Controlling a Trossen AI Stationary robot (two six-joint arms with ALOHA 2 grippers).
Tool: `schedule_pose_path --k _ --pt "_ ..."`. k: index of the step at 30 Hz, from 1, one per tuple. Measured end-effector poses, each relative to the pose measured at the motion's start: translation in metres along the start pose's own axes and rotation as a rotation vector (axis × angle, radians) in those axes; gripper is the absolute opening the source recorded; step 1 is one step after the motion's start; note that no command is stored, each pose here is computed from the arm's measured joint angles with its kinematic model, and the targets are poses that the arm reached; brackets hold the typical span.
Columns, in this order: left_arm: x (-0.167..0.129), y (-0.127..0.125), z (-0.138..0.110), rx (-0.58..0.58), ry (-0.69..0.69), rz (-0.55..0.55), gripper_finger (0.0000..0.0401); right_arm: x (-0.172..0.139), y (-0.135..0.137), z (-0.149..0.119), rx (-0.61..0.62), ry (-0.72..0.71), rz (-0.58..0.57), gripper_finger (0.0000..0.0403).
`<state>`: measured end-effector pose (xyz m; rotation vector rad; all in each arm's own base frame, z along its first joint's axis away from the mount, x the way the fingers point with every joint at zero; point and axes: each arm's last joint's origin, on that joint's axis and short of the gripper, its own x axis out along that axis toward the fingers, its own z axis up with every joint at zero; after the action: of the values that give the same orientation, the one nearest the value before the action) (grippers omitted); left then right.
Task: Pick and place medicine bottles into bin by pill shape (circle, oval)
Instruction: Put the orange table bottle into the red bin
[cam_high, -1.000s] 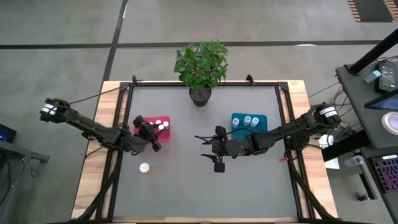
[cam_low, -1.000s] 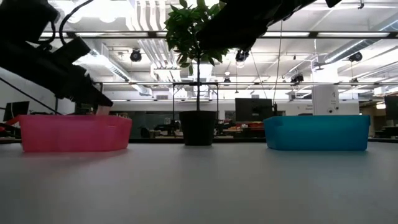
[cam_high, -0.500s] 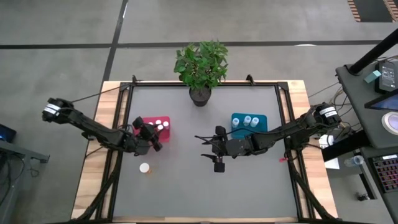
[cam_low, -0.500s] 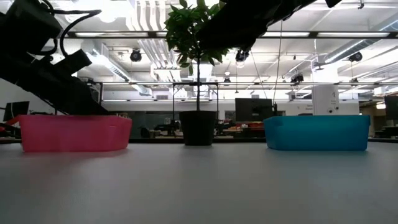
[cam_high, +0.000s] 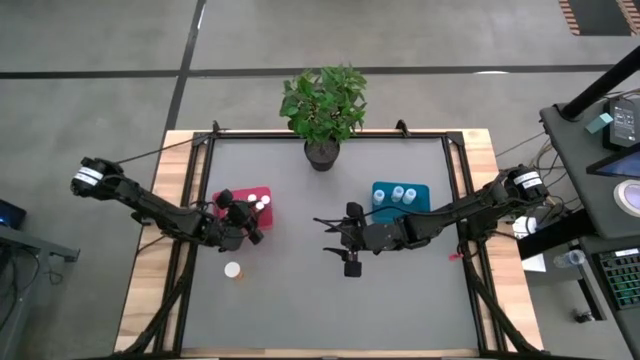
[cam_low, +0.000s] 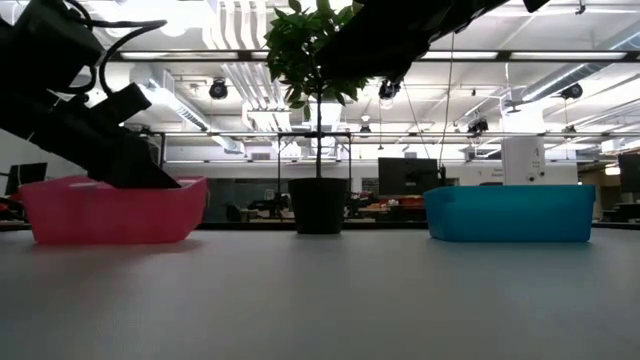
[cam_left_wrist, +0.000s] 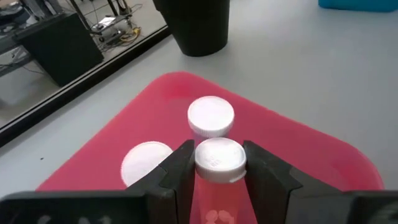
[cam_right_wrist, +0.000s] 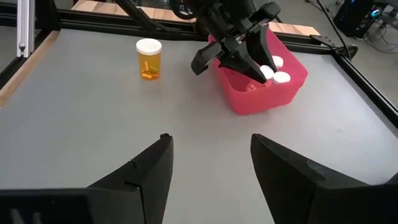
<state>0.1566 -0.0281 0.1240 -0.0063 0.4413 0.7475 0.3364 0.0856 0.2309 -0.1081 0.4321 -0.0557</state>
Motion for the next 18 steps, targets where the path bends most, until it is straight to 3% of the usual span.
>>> schedule_pose_path --k 18 --pt "-0.007 0.003 0.017 -0.004 -0.059 -0.032 0.0103 0.0 0.0 0.0 0.0 0.001 0.0 0.0203"
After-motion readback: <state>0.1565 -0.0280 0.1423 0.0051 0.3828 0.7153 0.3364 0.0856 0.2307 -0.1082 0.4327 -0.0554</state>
